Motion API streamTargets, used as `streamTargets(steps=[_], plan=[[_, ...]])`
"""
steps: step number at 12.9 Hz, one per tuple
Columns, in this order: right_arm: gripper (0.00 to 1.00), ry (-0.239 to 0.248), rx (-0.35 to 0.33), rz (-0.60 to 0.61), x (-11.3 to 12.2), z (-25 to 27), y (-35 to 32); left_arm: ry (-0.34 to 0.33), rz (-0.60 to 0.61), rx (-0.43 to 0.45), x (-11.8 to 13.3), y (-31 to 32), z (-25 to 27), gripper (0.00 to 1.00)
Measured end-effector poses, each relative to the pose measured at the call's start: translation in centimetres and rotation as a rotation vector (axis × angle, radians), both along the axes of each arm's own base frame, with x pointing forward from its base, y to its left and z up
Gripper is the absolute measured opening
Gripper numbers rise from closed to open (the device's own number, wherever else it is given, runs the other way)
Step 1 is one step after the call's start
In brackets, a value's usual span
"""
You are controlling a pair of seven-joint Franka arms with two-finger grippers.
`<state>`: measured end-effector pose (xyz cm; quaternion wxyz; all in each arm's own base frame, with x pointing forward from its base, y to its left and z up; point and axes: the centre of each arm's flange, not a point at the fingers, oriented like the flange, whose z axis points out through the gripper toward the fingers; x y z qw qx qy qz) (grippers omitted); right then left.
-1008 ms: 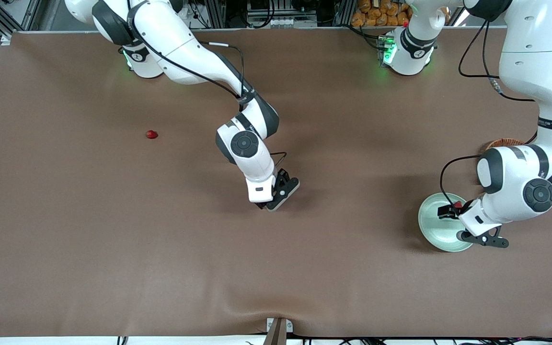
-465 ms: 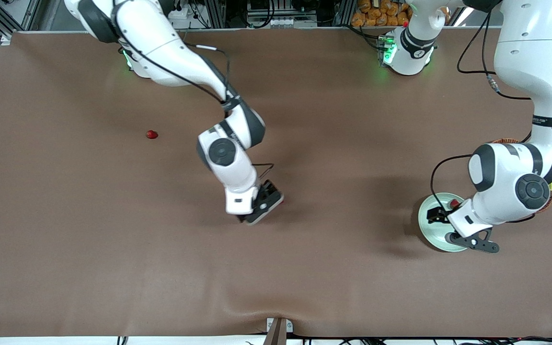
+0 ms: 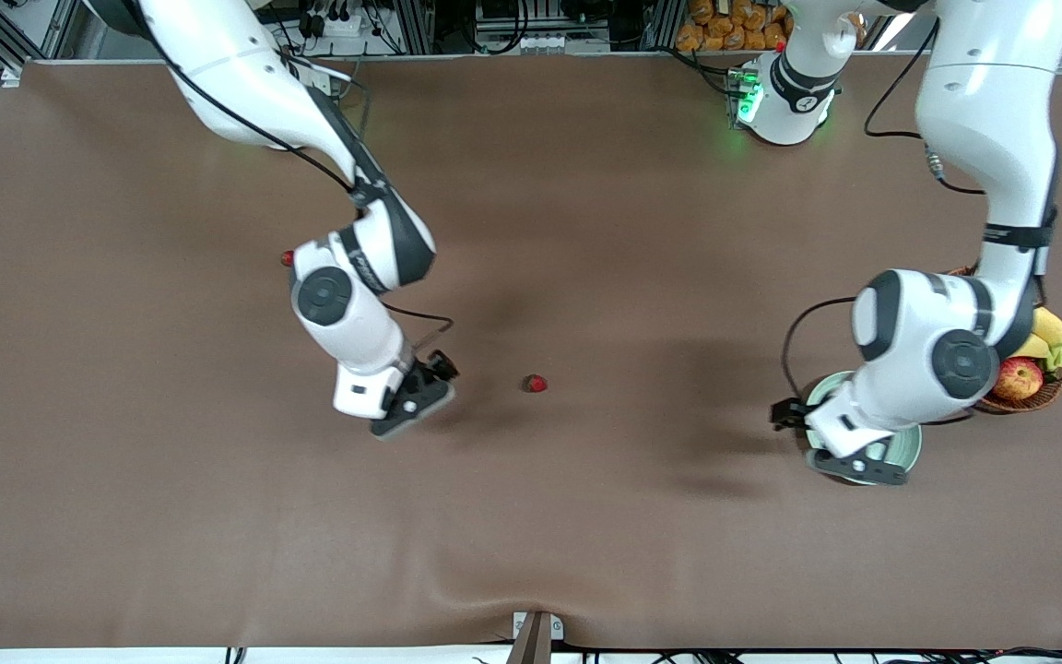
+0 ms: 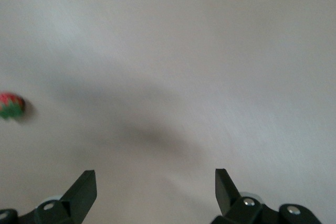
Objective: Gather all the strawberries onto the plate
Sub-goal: 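Open the left gripper over the plate while the right gripper releases its strawberry, then grasp the second strawberry with the left gripper while the right gripper grasps another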
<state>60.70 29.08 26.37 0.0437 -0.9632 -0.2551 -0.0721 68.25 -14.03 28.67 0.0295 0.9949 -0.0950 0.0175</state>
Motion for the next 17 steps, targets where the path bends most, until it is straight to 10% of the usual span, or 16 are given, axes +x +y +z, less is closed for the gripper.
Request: streamTargets(steps=[12,17], plan=[[1.0,0.569,-0.135,-0.177,-8.9,-0.3,-16.3,0.028,0.058,-0.013,-10.4,-26.8,-0.6,1.0],[1.0,0.679,-0.153,-0.233,-12.6,-4.5,-20.0,-0.06,0.015,-0.087,-11.4,-31.0,-2.7,1.0]])
